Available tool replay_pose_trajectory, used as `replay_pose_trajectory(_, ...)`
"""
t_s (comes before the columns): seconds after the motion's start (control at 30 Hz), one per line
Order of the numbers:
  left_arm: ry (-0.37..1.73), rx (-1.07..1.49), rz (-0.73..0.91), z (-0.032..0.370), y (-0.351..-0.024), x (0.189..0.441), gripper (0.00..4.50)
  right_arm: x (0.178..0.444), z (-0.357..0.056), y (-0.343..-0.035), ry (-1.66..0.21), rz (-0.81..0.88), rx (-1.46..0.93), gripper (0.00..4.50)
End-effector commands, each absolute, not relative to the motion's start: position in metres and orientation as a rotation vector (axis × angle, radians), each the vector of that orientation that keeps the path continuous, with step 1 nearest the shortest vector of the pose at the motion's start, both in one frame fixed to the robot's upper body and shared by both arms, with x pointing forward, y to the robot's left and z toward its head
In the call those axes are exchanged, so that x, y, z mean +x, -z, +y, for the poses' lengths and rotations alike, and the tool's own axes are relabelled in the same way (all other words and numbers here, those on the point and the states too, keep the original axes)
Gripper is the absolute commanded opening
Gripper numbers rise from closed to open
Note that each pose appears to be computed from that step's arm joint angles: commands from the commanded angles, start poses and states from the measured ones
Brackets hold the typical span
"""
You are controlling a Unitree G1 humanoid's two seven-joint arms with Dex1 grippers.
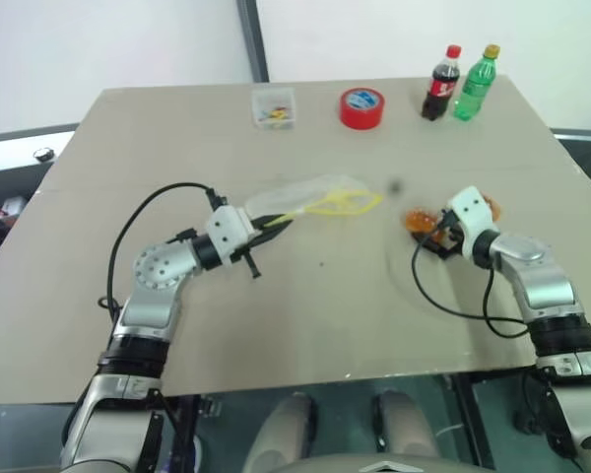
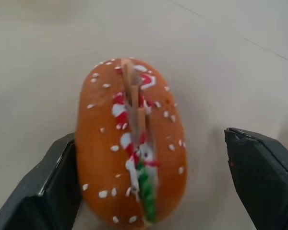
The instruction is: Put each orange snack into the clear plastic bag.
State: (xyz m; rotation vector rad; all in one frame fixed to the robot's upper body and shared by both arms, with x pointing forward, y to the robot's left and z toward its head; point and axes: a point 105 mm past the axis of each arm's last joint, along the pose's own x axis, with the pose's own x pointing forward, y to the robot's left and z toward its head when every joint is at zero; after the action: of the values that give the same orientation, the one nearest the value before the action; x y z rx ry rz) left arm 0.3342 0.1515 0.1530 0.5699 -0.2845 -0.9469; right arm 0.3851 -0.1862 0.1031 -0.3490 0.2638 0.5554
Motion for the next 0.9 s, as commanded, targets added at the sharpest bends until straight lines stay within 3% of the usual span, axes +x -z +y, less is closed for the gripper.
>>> replay_pose_trajectory(0.03,0.931,0.571,-0.331,0.154,-0.163,0.33,0.0,0.38,-0.189,-0.112,-0.566,0.231,-0.326,2.69)
replay_pose_trajectory(0.17,0.927,0.57,-0.332,0.154,-0.164,0.329,0.0,0.364,-0.165,-0.129,-0.654,0.175,-0.313,1.13)
replay_pose_trajectory(0.4,0.933,0.568,-0.333,0.153,-0.162,0.329,0.0,0.338,-0.097,-0.176,-0.79,0.054,-0.232,1.13)
replay_pose_trajectory(0.63,0.946,0.564,-0.345,0.147,-0.164,0.329,0.0,0.336,-0.063,-0.172,-0.837,0.069,-0.231,1.13)
replay_pose_trajectory(0.9,0.966,0.564,-0.363,0.141,-0.168,0.325,0.0,0.336,-0.058,-0.165,-0.844,0.094,-0.248,1.13)
